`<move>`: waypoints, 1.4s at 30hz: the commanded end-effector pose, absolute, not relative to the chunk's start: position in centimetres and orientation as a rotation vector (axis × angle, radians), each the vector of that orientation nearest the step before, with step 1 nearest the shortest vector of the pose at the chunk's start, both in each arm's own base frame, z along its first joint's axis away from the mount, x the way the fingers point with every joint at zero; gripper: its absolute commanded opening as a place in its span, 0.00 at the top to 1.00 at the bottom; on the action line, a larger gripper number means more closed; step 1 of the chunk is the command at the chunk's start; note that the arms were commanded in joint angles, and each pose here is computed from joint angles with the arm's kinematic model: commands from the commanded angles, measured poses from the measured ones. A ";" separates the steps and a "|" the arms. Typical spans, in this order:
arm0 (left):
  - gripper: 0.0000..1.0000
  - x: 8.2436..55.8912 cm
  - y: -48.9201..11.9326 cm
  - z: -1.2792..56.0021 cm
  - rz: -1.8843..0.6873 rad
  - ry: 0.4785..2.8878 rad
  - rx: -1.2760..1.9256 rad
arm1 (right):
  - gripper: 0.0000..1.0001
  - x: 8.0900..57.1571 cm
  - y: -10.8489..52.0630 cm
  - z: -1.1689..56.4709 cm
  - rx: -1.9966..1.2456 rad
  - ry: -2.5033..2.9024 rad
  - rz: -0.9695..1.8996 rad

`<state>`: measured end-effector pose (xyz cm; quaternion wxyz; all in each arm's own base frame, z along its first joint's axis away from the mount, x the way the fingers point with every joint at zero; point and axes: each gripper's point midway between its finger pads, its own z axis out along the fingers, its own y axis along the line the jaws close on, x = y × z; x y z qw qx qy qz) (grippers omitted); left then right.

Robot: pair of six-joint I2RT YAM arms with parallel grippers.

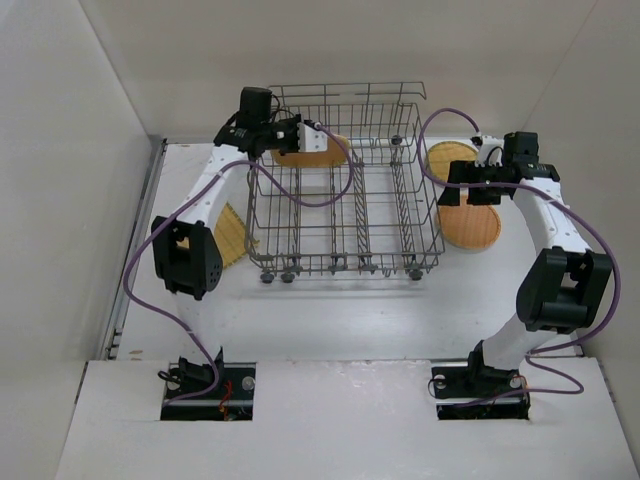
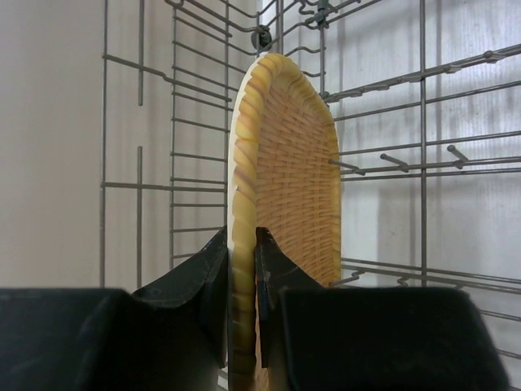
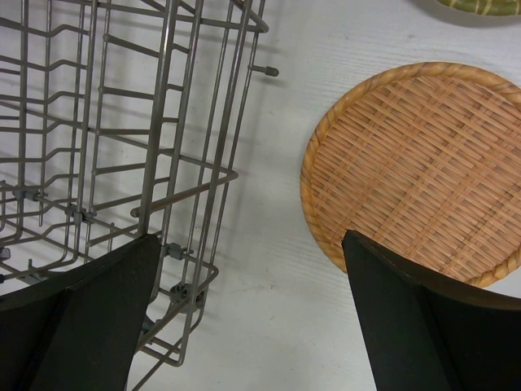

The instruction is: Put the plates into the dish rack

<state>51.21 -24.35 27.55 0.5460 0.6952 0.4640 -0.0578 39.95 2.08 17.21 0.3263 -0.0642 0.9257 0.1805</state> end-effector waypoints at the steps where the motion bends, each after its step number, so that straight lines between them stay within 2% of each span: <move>1: 0.97 51.1 -25.5 29.6 -0.131 0.990 1.629 | 0.00 40.7 2.0 18.2 -0.183 2.394 0.473; 10: 0.97 51.0 -25.6 26.8 -0.188 1.054 1.645 | 0.00 40.9 1.5 17.5 -0.172 2.414 0.474; 15: 0.92 51.1 -25.4 25.0 -0.216 1.090 1.652 | 0.00 41.0 1.5 17.2 -0.171 2.428 0.476; 21: 0.74 51.1 -25.1 23.9 -0.238 1.157 1.624 | 0.00 41.2 1.4 17.4 -0.175 2.433 0.470; 24: 0.59 51.0 -24.6 24.1 -0.232 1.196 1.595 | 0.00 41.5 1.3 17.6 -0.182 2.428 0.466; 25: 0.46 50.8 -24.4 24.5 -0.229 1.205 1.585 | 0.00 41.6 1.3 17.8 -0.185 2.423 0.464; 26: 0.39 50.6 -24.2 24.9 -0.231 1.215 1.575 | 0.00 41.7 1.3 17.9 -0.189 2.420 0.461; 29: 0.30 49.4 -23.4 26.4 -0.224 1.245 1.546 | 0.00 41.9 1.2 18.2 -0.205 2.408 0.452; 35: 0.26 44.4 -21.5 30.3 -0.257 1.357 1.479 | 0.00 42.0 1.5 18.7 -0.239 2.386 0.450; 37: 0.24 42.2 -21.1 32.7 -0.267 1.381 1.435 | 0.00 42.1 1.6 18.8 -0.252 2.376 0.450; 39: 0.17 40.2 -20.5 36.0 -0.232 1.382 1.378 | 0.00 42.3 1.6 18.9 -0.258 2.365 0.451; 42: 0.16 38.9 -19.1 41.5 -0.127 1.415 1.216 | 0.00 42.4 1.9 18.9 -0.262 2.351 0.465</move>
